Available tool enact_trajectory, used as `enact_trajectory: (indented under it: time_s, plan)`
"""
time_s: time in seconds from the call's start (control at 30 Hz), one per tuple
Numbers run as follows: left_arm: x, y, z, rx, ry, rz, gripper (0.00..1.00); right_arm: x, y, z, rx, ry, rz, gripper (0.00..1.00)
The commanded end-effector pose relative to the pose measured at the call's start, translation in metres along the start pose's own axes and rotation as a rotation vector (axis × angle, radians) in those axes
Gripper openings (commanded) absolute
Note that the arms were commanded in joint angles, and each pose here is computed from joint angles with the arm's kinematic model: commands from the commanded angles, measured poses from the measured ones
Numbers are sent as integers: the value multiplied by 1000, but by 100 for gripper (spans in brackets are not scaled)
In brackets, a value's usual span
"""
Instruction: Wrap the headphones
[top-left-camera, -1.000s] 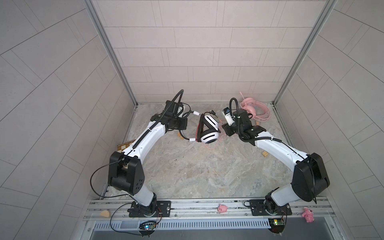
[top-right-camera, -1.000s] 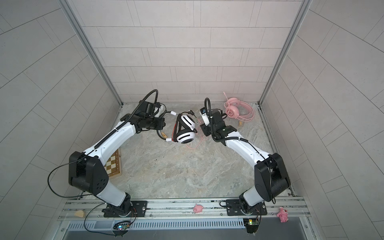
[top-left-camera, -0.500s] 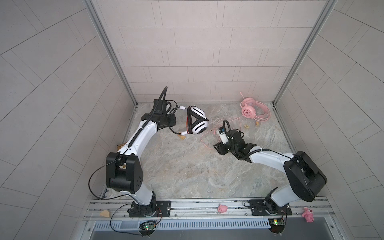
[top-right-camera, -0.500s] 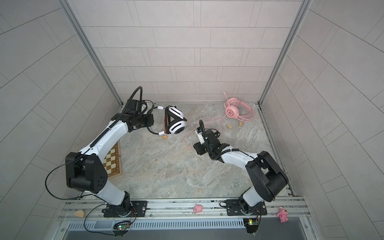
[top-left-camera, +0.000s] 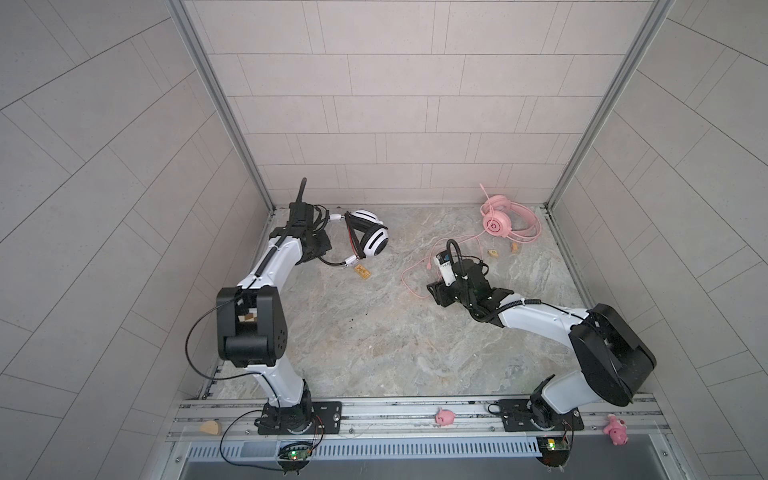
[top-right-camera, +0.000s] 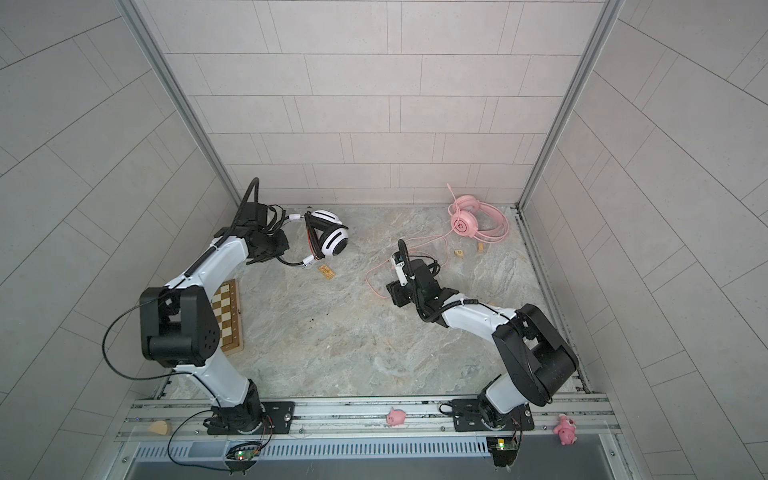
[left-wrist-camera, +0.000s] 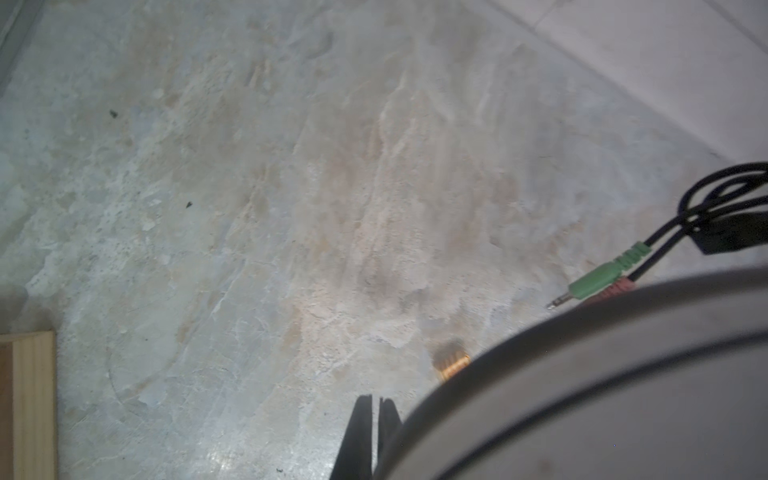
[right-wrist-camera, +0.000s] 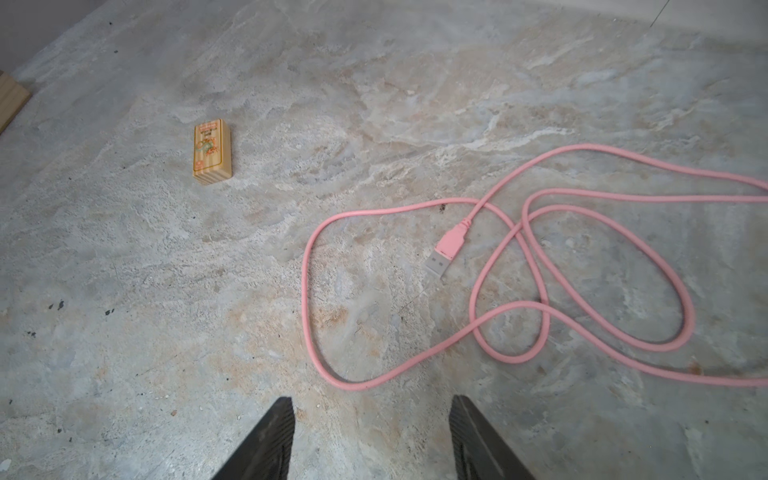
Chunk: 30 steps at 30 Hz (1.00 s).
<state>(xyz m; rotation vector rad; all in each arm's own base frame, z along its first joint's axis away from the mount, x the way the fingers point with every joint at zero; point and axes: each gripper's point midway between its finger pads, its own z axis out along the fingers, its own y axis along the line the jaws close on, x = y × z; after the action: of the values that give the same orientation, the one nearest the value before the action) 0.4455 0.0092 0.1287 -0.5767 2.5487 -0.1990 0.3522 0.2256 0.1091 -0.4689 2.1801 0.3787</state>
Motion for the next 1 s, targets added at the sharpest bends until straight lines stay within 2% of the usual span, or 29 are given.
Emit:
enact_trajectory:
  time_s: [0.0,0.03,0.2,0.33,0.43,0.73,0.97]
  plan:
    - [-25,14,0,-61,-18,-107,0,-13,0,-10,7,-77,7,62]
    - [-27,24,7,-94,4,-154,0,-13,-1,-11,10,-81,8,62]
    - [-44,44,46,-74,96,-291,0,-17,3,-15,-8,-77,8,61]
    - [-69,68,60,-190,79,-307,0,-20,5,-19,-20,-87,10,61]
    - [-74,70,78,-148,95,-384,0,-20,3,-20,-9,-83,6,61]
    - [-84,97,115,-267,103,-367,0,-19,3,-19,-6,-79,2,61]
    - [-81,112,133,-302,118,-390,3,-19,3,-18,-6,-75,-2,61]
